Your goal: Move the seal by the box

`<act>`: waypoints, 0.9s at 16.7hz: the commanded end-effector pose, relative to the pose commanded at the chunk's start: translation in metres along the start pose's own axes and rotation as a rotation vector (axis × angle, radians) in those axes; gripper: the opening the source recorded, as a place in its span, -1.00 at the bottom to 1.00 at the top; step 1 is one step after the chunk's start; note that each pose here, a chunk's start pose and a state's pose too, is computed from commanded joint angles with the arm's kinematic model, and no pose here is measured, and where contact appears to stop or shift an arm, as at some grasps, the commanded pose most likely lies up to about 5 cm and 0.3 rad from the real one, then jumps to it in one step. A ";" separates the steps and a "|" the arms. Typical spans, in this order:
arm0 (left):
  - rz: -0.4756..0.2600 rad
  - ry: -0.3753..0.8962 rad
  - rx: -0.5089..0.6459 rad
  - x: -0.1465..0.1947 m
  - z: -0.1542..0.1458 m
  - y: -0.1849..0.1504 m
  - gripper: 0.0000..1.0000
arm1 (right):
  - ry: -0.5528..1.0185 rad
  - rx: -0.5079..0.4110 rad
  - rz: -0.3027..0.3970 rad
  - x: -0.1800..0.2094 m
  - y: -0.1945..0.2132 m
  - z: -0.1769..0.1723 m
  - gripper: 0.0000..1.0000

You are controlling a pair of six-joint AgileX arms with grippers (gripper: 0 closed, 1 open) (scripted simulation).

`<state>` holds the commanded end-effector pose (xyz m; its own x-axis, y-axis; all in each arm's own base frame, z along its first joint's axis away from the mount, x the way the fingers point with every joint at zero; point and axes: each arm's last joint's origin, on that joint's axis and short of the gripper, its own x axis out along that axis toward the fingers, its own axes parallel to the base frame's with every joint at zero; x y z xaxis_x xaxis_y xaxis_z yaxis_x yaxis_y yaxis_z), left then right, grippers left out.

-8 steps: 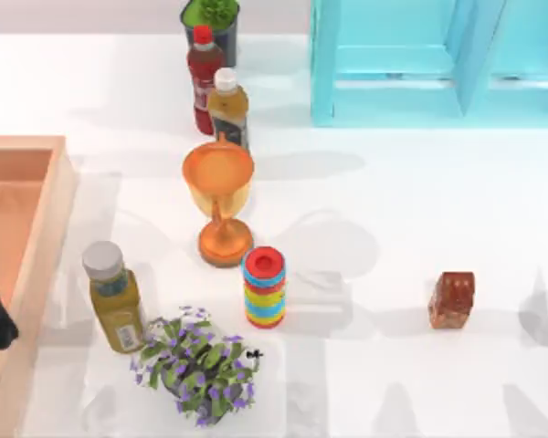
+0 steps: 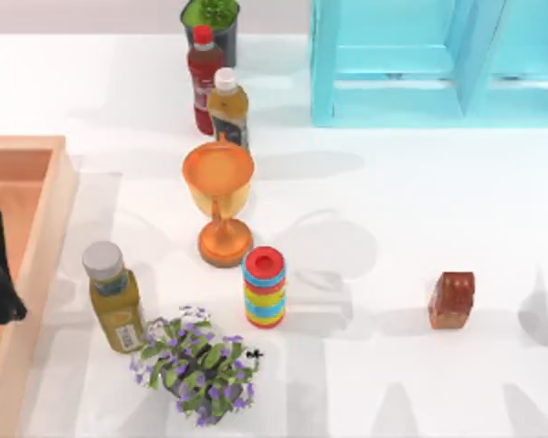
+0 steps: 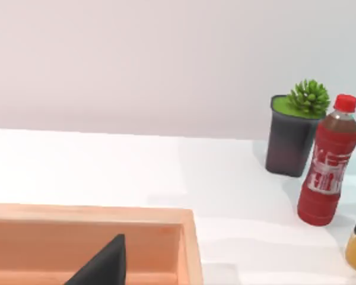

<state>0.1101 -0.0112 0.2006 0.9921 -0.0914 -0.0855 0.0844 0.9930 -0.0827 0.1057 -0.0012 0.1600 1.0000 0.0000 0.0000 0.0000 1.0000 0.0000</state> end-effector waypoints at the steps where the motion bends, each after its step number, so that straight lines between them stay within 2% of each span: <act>1: -0.026 0.040 -0.024 0.003 0.012 -0.004 1.00 | 0.000 0.000 0.000 0.000 0.000 0.000 1.00; 5: -0.131 0.285 -0.113 0.031 0.061 -0.031 1.00 | 0.000 0.000 0.000 0.000 0.000 0.000 1.00; 9: -0.191 0.655 -0.146 0.084 0.089 -0.082 1.00 | 0.000 0.000 0.000 0.000 0.000 0.000 1.00; 12: -0.176 0.962 -0.105 0.126 0.086 -0.139 1.00 | 0.000 0.000 0.000 0.000 0.000 0.000 1.00; 15: -0.110 1.224 -0.013 0.158 0.065 -0.206 1.00 | 0.000 0.000 0.000 0.000 0.000 0.000 1.00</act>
<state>0.2551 -0.2254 0.2683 0.2382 -0.1916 -0.9521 0.1541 0.9754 -0.1577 0.1057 -0.0012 0.1600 1.0000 0.0000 0.0000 0.0000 1.0000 0.0000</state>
